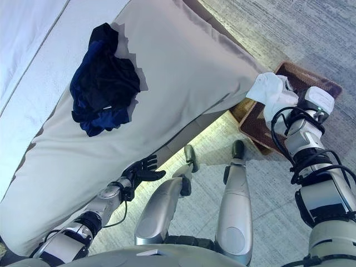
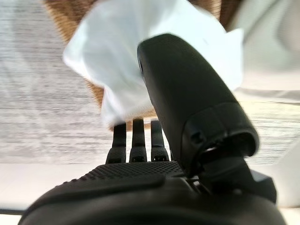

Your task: Pick up the clothes from the bed and place them into the basket

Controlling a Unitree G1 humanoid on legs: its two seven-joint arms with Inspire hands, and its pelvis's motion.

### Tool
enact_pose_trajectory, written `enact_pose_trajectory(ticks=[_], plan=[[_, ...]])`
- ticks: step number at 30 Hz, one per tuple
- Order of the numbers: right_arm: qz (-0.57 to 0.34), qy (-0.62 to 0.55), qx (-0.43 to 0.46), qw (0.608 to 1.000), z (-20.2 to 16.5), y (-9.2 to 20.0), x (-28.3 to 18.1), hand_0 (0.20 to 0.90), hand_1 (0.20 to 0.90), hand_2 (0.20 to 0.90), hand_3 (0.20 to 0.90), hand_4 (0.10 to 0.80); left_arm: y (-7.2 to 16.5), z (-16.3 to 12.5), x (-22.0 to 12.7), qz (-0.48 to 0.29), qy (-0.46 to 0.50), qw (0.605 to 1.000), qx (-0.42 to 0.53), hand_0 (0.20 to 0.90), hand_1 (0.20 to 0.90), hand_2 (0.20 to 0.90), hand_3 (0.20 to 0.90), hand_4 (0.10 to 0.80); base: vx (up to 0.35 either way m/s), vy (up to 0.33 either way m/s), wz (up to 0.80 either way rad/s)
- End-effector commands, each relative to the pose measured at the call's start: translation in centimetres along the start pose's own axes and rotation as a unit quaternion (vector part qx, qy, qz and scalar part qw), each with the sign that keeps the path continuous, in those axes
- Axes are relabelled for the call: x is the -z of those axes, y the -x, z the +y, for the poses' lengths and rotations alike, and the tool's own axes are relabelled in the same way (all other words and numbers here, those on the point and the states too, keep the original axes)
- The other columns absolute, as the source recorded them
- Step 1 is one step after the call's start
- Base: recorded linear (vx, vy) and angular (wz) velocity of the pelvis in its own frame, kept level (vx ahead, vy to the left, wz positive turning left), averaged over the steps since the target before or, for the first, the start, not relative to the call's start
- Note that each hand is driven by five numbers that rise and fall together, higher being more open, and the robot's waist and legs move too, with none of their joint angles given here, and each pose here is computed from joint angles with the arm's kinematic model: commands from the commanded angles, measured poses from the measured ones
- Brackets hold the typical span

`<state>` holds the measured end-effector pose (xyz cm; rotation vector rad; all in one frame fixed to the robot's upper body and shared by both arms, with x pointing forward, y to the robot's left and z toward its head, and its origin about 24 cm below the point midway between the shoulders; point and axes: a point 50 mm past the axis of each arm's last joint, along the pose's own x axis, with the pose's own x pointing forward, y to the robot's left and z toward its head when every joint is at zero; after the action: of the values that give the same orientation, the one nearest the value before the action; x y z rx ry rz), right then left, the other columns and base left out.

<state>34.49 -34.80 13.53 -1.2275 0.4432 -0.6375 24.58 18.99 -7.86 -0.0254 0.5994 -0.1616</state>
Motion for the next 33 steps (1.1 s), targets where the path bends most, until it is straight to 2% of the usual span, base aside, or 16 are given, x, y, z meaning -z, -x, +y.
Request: enact_pose_trajectory(ticks=[1, 4, 7, 10, 12, 14, 17, 23, 25, 28, 33], plan=[[0.029, 0.014, 0.139, 0.99, -8.4, -1.9, 0.5, 0.9, 0.9, 0.9, 0.9, 0.8, 0.3, 0.4, -0.4, -0.018, 0.001, 1.0, 0.001, 0.9, 0.9, 0.9, 0.9, 0.8, 0.006, 0.044, 0.12], [0.08, 0.026, 0.13, 0.988, -8.3, -2.2, 3.0, 0.9, 0.9, 0.9, 0.9, 0.8, 0.4, 0.2, -0.2, -0.012, 0.001, 1.0, 0.005, 0.9, 0.9, 0.9, 0.9, 0.8, 0.012, 0.045, 0.14], [0.079, 0.003, 0.156, 0.985, -8.6, -2.1, 3.9, 0.9, 0.9, 0.9, 0.9, 0.8, 0.7, 0.6, 0.4, 0.004, -0.002, 1.0, 0.003, 0.9, 0.9, 0.9, 0.9, 0.8, 0.035, 0.045, 0.12], [-0.01, -0.032, 0.204, 0.978, -9.7, -1.4, 1.2, 0.9, 0.9, 0.9, 0.9, 0.8, 1.2, 1.1, 1.4, 0.024, 0.0, 1.0, -0.005, 0.9, 0.9, 0.9, 0.9, 0.8, 0.042, 0.097, 0.18], [-0.126, -0.057, 0.227, 0.964, -10.7, 0.5, -2.9, 0.9, 0.9, 0.9, 0.9, 0.8, 1.6, 1.6, 2.3, 0.041, 0.015, 0.999, -0.018, 0.9, 0.9, 0.9, 0.9, 0.8, 0.016, 0.17, 0.07], [-0.215, -0.069, 0.213, 0.951, -10.3, 2.4, -6.0, 0.9, 0.9, 0.9, 0.9, 0.8, 1.8, 2.1, 3.0, 0.057, 0.027, 0.998, -0.029, 0.9, 0.9, 0.9, 0.9, 0.8, 0.106, 0.153, 0.04], [-0.292, -0.06, 0.161, 0.941, -8.6, 4.0, -8.1, 0.9, 0.9, 0.9, 0.9, 0.8, 2.1, 2.6, 3.9, 0.08, 0.031, 0.995, -0.042, 0.9, 0.9, 0.9, 0.9, 0.8, 0.109, 0.119, 0.12], [-0.388, -0.037, 0.059, 0.919, -4.8, 6.0, -11.3, 0.9, 0.9, 0.9, 0.9, 0.8, 2.9, 2.9, 6.1, 0.131, 0.012, 0.99, -0.055, 0.9, 0.9, 0.9, 0.9, 0.8, 0.096, 0.114, 0.32], [-0.409, -0.013, 0.038, 0.912, -3.2, 6.7, -12.7, 0.9, 0.9, 0.9, 0.9, 0.8, 3.4, 3.3, 7.1, 0.165, -0.023, 0.985, -0.055, 0.9, 0.9, 0.9, 0.9, 0.8, 0.165, 0.166, 0.48], [-0.42, -0.001, 0.049, 0.906, -2.8, 6.9, -14.2, 0.9, 0.9, 0.9, 0.9, 0.8, 3.8, 3.9, 7.4, 0.18, -0.061, 0.98, -0.054, 0.9, 0.9, 0.9, 0.9, 0.8, 0.109, 0.084, 0.55], [-0.43, 0.0, 0.095, 0.898, -3.5, 7.2, -16.4, 0.9, 0.9, 0.9, 0.9, 0.8, 4.2, 5.0, 7.4, 0.188, -0.07, 0.977, -0.066, 0.9, 0.9, 0.9, 0.9, 0.8, 0.068, 0.092, 0.51]])
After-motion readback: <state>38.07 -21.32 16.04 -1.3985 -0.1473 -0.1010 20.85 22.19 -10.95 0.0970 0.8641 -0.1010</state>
